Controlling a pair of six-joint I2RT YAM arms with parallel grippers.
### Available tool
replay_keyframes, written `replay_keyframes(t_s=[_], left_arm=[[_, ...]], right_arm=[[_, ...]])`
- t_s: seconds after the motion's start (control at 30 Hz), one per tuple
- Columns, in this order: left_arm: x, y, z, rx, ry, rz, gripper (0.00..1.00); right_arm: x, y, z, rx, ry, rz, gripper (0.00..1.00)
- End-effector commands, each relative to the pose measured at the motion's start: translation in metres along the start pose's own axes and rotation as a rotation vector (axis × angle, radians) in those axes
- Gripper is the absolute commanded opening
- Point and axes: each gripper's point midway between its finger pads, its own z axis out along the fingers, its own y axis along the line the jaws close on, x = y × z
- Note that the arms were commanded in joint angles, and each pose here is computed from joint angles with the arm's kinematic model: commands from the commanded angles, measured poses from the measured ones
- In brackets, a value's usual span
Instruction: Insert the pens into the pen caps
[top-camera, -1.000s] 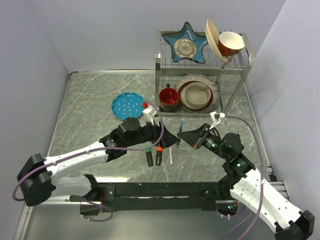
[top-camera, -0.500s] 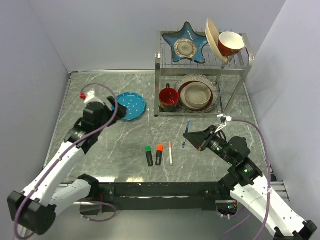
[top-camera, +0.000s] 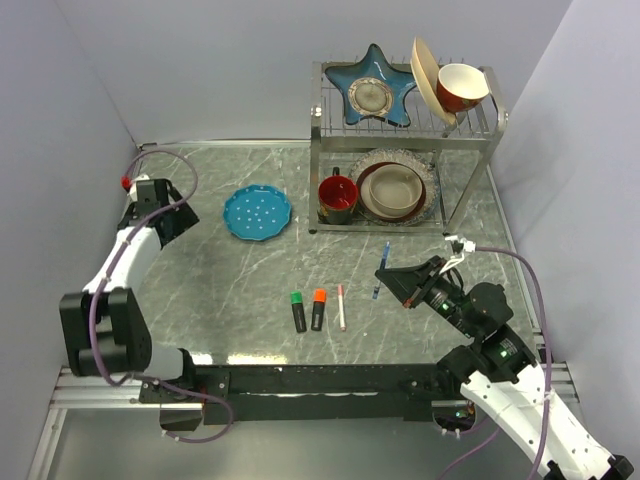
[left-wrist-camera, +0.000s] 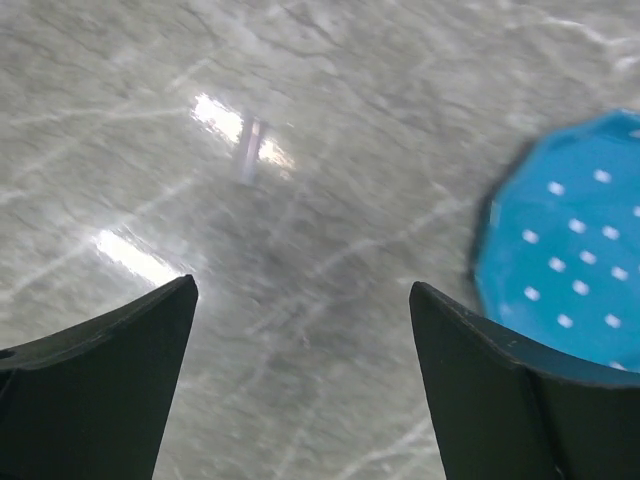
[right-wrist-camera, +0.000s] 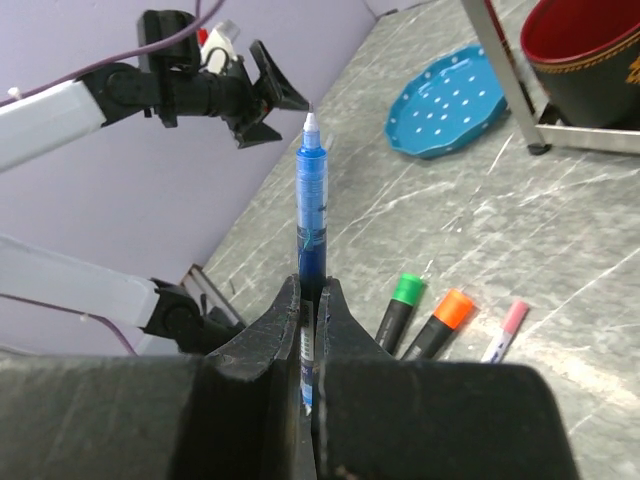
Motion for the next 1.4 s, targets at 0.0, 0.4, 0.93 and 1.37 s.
replay_keyframes(t_s=[0.0,0.4,0.93,1.37], left_arm=[[-0.033,-0.001,0.011,-0.009,-0.045,0.06,0.9],[-0.036,0.019,0.066,-0.056,0.017,-0.011,0.4],[-0.034,0.045,0.118,-0.162,0.106,-0.058,0.01],[-0.008,0.026,0.125,-0.035,0.197,-0.052,0.01]], right_arm=[[-0.024,0.012,-0.008,-0.005,-0.068,-0.06,0.0],[-0.024,0.003,-0.009,0.032,-0.079,-0.087,0.0],[-0.025,-0.005,-0.007,0.072,-0.078,-0.116,0.0],[-0.028,-0.003,-0.006,0.07,-0.083,-0.106,0.0]])
